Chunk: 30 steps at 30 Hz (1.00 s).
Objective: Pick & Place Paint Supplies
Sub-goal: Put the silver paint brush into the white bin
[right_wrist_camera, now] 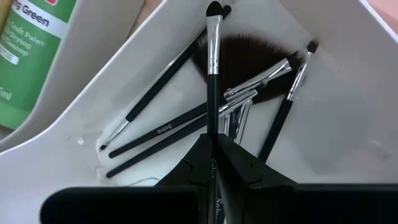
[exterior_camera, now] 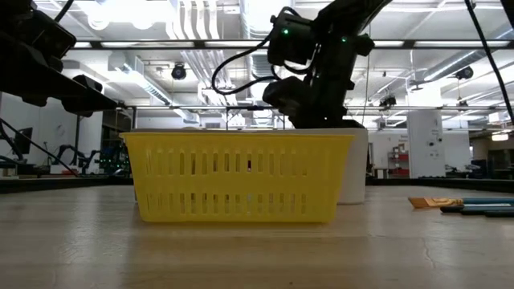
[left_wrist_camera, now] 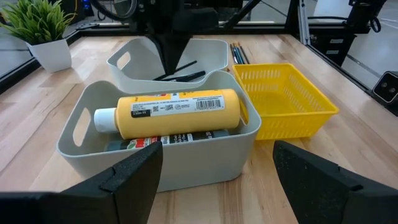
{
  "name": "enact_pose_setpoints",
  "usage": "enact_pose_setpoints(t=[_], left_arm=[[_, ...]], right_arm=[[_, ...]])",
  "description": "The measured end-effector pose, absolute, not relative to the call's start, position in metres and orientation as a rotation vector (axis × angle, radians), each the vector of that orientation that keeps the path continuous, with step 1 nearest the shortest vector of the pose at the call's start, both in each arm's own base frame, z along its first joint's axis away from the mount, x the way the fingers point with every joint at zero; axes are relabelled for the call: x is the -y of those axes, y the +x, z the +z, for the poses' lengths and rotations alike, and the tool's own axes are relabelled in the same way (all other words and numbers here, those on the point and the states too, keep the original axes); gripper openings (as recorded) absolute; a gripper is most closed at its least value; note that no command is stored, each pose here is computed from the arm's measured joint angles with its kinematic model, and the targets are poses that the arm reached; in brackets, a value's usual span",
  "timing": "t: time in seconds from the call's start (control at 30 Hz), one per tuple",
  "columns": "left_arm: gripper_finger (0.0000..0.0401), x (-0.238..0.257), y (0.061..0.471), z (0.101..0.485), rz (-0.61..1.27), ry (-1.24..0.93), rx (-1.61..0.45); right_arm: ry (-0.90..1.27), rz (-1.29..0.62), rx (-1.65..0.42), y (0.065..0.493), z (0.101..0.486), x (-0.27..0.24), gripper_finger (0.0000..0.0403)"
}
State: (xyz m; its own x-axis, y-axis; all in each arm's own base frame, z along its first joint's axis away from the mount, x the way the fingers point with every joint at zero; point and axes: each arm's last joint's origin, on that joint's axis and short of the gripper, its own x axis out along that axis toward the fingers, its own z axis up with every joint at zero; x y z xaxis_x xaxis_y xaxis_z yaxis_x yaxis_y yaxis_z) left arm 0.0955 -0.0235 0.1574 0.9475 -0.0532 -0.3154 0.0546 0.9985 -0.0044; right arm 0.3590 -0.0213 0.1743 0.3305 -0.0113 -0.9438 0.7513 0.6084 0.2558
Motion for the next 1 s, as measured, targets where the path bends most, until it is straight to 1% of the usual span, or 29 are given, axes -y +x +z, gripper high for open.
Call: enact_pose_setpoints(t=[1.0], left_arm=[[0.0306,0.0234,0.0955,0.1575,-0.055,0.004,-0.321]], right_arm=[[0.756,-0.555,-1.152,0.3544,0.1712,0.0208,0.0009]])
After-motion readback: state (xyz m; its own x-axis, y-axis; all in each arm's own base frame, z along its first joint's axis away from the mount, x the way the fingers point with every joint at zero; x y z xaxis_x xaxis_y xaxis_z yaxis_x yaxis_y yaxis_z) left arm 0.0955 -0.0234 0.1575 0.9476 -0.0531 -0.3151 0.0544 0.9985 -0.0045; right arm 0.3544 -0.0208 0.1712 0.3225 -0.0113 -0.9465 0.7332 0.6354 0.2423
